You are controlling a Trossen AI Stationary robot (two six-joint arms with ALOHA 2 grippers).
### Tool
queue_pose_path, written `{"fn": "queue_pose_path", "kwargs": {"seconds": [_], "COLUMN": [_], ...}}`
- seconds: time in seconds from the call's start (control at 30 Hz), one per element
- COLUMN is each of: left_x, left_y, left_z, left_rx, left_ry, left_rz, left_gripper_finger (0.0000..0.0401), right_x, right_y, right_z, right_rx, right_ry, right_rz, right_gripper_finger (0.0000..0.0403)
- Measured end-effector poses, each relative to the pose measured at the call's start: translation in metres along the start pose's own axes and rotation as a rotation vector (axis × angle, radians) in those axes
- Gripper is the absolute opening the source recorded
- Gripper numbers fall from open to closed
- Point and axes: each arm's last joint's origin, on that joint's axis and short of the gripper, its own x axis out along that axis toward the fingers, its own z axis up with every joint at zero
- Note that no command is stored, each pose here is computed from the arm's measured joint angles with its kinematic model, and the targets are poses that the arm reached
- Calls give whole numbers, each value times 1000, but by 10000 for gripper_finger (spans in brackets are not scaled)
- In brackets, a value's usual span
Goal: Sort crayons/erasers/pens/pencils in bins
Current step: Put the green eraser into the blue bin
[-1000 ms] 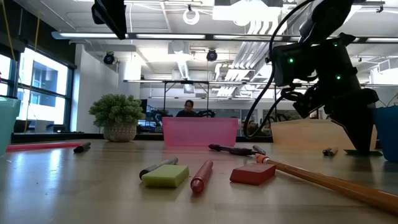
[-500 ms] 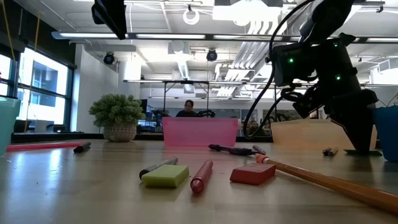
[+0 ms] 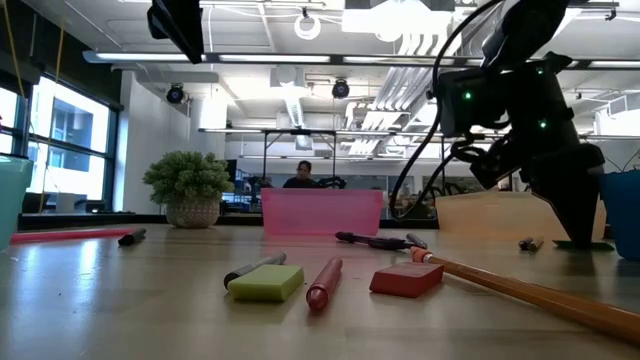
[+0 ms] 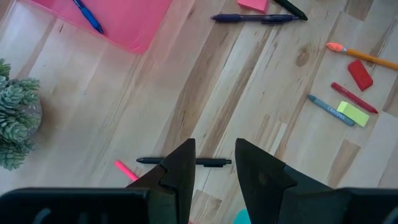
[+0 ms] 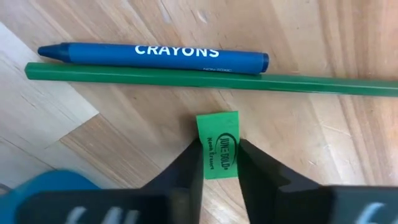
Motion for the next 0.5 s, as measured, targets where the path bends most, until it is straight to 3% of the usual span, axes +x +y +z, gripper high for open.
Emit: {"fn": "queue_pose_path", "kwargs": {"seconds": [0.17, 0.5], "left_x": [0, 0], "left_y": [0, 0], "left_z": [0, 0], "left_rx": [0, 0], "left_ry": [0, 3], "left_rz": [0, -4], "left_gripper_finger": [101, 101], "right_x": [-1, -13], "right_y": [0, -2], "right_z": [0, -6], "right_rx": [-5, 6], "right_ry": [5, -66], "right_rz": [-3, 30], "right_gripper_finger": [20, 28]}}
